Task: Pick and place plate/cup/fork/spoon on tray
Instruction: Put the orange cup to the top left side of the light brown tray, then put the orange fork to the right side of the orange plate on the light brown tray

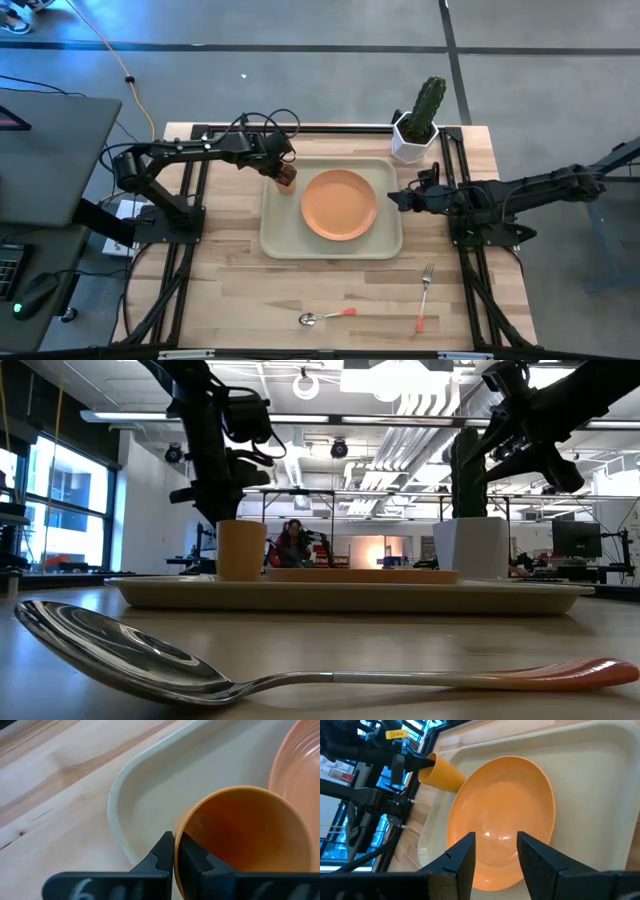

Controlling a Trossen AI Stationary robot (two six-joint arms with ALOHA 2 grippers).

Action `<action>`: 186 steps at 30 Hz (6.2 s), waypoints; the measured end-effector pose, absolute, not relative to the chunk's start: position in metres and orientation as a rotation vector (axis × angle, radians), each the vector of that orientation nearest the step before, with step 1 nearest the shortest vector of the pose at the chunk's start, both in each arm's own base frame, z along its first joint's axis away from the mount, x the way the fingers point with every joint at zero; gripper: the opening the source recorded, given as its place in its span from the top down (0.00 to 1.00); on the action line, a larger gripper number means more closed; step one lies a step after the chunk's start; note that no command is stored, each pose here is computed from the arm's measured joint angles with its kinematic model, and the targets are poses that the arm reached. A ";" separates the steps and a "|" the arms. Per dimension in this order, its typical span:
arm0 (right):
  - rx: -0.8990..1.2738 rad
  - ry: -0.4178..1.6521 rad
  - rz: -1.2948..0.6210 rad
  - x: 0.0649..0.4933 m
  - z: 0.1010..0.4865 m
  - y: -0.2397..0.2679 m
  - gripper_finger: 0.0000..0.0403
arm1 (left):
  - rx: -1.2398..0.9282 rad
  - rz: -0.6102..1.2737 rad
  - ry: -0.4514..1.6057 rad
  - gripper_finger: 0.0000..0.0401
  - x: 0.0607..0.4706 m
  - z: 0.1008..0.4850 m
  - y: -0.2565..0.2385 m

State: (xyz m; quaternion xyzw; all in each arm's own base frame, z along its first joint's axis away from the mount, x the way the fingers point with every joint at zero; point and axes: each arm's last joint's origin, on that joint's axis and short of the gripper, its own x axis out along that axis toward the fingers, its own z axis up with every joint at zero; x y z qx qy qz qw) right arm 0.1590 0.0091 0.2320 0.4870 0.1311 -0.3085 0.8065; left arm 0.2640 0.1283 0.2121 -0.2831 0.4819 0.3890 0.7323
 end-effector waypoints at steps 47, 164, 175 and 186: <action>0.993 0.736 -0.911 0.221 0.239 0.089 0.80 | -0.244 0.521 0.415 0.71 0.214 0.355 0.044; 0.692 0.684 -0.903 0.284 0.349 0.066 1.00 | -0.172 0.151 0.207 0.71 0.274 0.349 0.001; 0.695 0.713 -0.868 0.296 0.338 0.046 1.00 | -0.219 0.136 0.100 0.71 0.299 0.343 0.030; 0.632 0.713 -0.860 0.300 0.339 0.034 1.00 | -0.199 0.140 0.043 0.71 0.323 0.328 0.037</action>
